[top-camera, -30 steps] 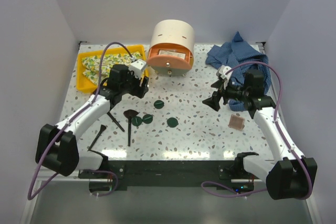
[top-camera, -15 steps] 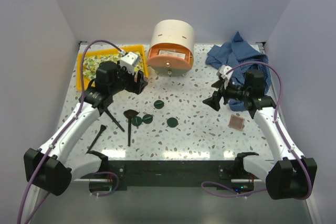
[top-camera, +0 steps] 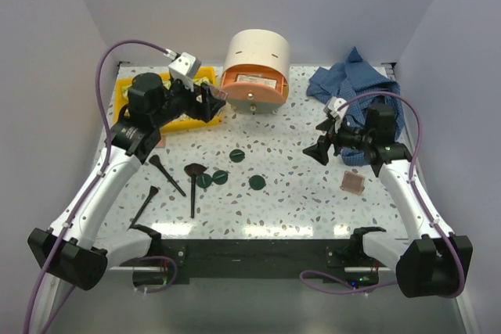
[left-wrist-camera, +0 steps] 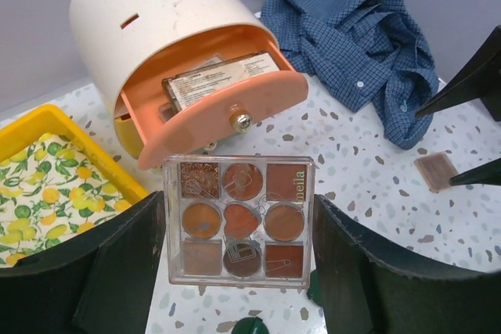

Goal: Organize the makeup
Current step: Place the makeup in the drawer.

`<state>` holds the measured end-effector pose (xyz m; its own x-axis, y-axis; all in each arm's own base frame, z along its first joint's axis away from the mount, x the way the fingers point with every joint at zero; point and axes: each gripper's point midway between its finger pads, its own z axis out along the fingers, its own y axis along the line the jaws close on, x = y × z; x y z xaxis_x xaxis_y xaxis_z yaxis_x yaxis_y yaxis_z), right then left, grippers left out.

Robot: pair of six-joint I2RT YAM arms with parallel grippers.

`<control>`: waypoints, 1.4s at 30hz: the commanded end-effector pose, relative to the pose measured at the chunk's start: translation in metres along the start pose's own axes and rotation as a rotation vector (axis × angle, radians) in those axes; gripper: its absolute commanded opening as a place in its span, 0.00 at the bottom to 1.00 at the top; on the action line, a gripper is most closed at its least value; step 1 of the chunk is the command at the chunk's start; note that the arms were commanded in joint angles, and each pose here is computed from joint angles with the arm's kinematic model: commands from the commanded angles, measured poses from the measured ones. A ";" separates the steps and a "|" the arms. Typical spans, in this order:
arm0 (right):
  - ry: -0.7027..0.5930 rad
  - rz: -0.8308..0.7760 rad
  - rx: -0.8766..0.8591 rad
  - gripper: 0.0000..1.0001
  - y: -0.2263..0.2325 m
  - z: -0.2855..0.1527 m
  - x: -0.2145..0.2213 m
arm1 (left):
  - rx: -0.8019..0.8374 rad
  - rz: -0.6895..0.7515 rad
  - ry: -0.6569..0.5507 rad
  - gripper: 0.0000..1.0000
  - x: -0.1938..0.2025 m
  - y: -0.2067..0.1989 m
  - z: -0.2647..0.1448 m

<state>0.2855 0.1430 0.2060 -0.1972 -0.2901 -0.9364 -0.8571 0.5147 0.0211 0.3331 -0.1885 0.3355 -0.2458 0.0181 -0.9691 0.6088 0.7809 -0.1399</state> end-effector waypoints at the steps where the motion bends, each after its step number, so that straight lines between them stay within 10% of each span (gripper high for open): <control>1: -0.043 -0.040 -0.013 0.99 0.003 -0.003 -0.012 | 0.066 -0.028 -0.084 0.17 -0.038 -0.013 0.002; 42: -0.044 -0.044 -0.015 0.99 0.004 -0.005 -0.014 | 0.121 -0.247 -0.161 0.15 -0.088 -0.008 0.092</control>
<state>0.2855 0.1429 0.2059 -0.1977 -0.2903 -0.9363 -0.8569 0.5150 0.0213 0.4135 -0.2468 0.3667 -0.3607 -0.2163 -0.9072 0.6016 0.6894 -0.4036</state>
